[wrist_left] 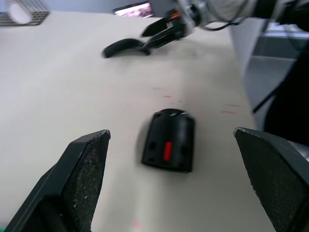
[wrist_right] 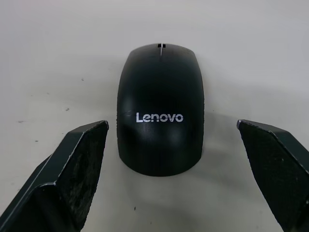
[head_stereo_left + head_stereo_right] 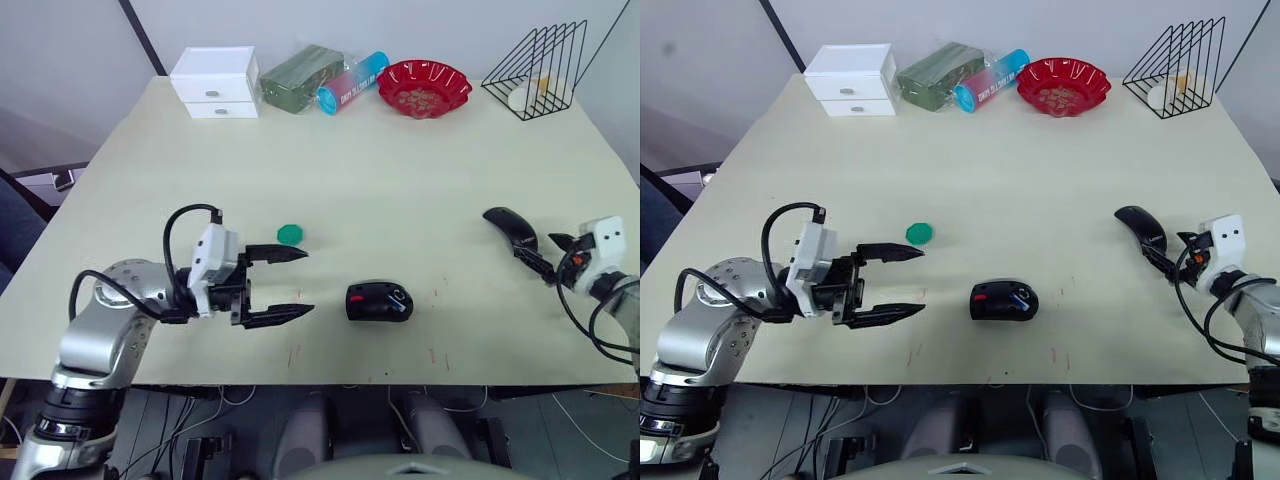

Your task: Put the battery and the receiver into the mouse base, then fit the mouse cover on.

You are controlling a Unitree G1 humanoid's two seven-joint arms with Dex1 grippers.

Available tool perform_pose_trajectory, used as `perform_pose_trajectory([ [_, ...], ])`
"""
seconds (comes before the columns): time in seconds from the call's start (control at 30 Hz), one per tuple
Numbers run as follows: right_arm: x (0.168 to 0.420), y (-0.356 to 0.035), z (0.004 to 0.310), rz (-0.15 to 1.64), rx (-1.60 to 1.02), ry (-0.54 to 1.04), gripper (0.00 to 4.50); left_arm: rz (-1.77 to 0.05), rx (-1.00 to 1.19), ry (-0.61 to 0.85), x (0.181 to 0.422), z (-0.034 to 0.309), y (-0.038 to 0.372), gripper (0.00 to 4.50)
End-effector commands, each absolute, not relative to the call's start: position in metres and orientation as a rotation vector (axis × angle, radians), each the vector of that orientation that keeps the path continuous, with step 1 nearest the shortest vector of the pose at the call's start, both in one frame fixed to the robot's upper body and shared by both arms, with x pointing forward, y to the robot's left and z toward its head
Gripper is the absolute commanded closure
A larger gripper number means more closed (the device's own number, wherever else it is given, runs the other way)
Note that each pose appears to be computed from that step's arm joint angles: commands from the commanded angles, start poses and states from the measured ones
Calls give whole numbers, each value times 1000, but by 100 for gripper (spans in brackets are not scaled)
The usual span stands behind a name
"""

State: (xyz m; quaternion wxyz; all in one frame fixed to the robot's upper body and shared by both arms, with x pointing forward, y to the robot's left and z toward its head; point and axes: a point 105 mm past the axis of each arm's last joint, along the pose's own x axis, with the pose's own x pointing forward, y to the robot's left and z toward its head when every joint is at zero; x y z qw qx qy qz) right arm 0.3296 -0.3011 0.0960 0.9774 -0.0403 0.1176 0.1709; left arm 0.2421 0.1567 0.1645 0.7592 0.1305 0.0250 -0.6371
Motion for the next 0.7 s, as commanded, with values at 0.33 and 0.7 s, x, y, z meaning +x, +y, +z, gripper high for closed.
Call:
perform_pose_trajectory([
  [0.33, 340, -297, 109, 353, -67, 224, 0, -1421, 269, 5, 238, 178, 161, 12],
  [0.7, 343, -290, 109, 382, -78, 237, 0, -1419, 244, -12, 239, 183, 156, 12],
])
